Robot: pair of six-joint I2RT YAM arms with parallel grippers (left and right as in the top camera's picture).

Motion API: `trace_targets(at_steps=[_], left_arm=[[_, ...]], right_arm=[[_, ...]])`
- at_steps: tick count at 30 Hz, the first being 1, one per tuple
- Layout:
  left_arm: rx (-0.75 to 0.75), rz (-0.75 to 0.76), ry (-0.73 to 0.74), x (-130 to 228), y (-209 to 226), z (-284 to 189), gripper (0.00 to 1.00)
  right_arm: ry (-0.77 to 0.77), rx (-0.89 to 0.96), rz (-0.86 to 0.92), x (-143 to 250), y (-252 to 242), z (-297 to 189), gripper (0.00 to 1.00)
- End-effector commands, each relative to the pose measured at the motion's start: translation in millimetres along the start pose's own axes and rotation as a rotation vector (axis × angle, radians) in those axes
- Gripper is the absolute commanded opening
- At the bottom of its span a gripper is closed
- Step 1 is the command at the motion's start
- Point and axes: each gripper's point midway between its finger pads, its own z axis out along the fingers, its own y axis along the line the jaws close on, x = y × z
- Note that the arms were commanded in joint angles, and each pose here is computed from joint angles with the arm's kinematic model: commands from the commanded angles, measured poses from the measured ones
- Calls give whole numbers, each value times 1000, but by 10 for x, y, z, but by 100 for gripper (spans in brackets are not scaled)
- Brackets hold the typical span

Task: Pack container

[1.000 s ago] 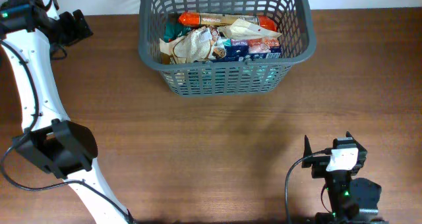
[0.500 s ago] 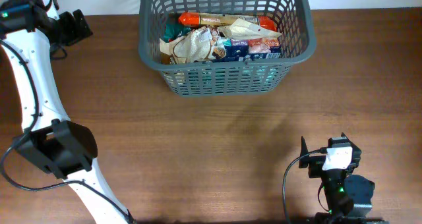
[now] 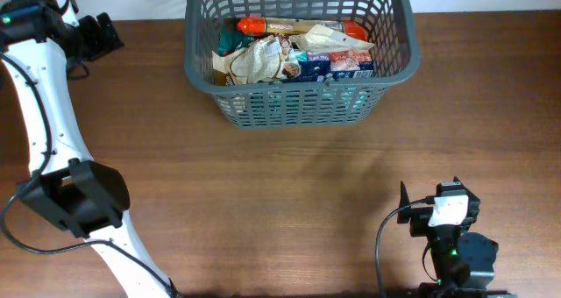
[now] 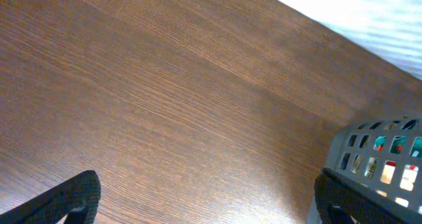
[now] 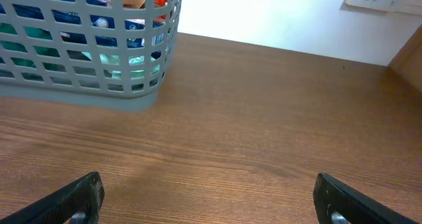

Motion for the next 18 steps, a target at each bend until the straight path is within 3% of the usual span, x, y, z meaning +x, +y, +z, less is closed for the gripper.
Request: trace_targets(at_steps=[1,9,18], left_arm=[[-4,-12,-1,-4,19,4,99],[12,7,-37,-37,-98,-194,99],[115,126,-174,9,-801,-1013,99]], right_arm=[[-9,-5,-4,5,7,4,99],[-9,-5,-4,5,7,4,99],[-8,-5,-4,5,7,4,99]])
